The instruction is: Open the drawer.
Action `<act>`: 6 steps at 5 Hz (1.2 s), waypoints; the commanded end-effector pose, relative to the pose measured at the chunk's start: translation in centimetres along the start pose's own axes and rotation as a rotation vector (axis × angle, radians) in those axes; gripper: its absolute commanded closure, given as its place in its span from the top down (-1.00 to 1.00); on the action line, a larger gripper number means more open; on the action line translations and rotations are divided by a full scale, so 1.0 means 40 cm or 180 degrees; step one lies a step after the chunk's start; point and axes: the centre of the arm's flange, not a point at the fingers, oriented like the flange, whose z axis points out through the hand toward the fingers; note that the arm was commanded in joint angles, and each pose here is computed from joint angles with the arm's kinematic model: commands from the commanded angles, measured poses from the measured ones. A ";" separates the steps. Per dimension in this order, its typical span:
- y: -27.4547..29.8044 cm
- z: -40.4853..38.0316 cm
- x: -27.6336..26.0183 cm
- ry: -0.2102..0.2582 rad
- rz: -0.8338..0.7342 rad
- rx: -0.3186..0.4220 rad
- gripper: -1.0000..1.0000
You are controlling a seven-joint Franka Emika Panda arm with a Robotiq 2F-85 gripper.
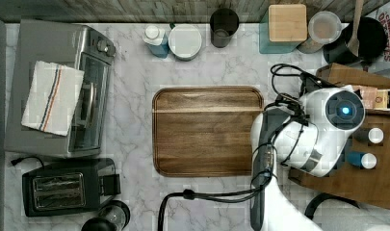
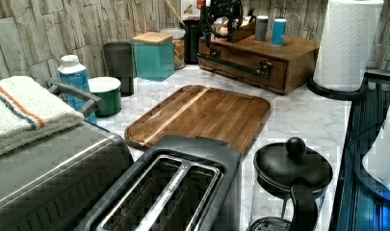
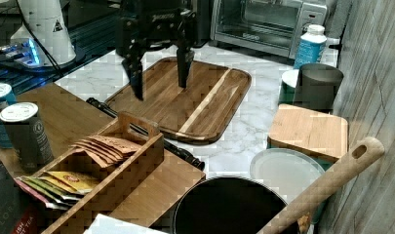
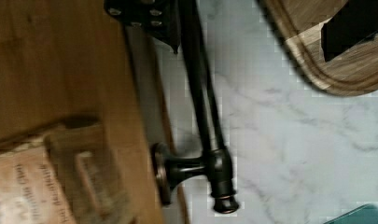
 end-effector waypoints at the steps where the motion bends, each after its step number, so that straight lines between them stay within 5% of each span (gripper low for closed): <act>1: -0.136 -0.041 0.001 0.0038 -0.0116 -0.0022 1.00; 2: -0.143 -0.006 0.031 -0.0072 -0.0263 -0.0361 1.00; 3: -0.072 0.020 0.024 0.0095 -0.0260 -0.0444 1.00; 6: 0.052 0.050 -0.024 0.0170 0.0079 -0.0652 1.00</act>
